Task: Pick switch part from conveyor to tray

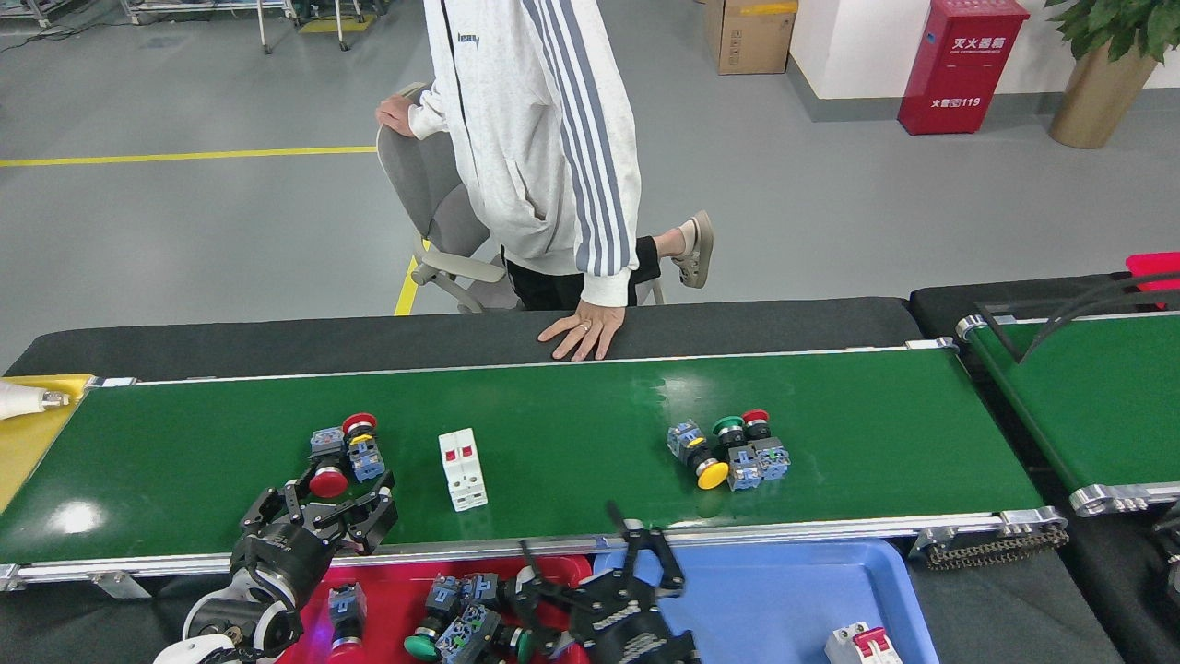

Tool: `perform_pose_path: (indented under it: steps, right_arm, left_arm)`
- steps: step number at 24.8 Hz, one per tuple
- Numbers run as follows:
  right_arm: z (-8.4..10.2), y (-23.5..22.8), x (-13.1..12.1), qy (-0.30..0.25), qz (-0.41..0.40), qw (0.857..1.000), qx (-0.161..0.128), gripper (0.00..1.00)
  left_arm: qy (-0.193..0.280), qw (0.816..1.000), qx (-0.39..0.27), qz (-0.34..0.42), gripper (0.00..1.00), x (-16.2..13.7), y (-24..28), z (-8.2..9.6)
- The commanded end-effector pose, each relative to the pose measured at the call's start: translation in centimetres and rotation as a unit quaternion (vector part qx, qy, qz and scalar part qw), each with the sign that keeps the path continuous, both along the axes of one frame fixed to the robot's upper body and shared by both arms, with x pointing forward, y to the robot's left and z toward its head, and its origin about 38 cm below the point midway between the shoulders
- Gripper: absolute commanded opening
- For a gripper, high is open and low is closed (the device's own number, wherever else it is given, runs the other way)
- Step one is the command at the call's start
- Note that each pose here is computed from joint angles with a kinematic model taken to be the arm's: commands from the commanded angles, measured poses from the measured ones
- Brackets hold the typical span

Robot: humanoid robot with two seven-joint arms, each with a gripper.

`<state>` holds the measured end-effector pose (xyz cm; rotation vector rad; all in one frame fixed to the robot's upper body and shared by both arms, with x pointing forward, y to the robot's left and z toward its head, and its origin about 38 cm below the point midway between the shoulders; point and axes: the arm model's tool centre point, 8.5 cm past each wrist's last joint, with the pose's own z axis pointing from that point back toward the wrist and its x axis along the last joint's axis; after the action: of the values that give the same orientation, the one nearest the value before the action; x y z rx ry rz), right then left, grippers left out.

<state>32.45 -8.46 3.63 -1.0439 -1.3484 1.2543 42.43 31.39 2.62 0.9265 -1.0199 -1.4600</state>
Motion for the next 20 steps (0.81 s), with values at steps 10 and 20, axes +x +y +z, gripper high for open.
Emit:
perform_pose_path:
  steps: [10,20]
  right_arm:
    - [0.9,-3.3,4.0,-0.013,-0.043,0.999,-0.02,1.0]
    - [0.6,0.0,7.7,0.015,-0.033,0.999,-0.021,1.0]
  left_arm:
    - [0.01,0.995,0.005,0.103,0.55,3.5,3.1,0.3]
    - [-0.061,0.998,-0.011,0.024,0.13,3.6,2.1,3.2]
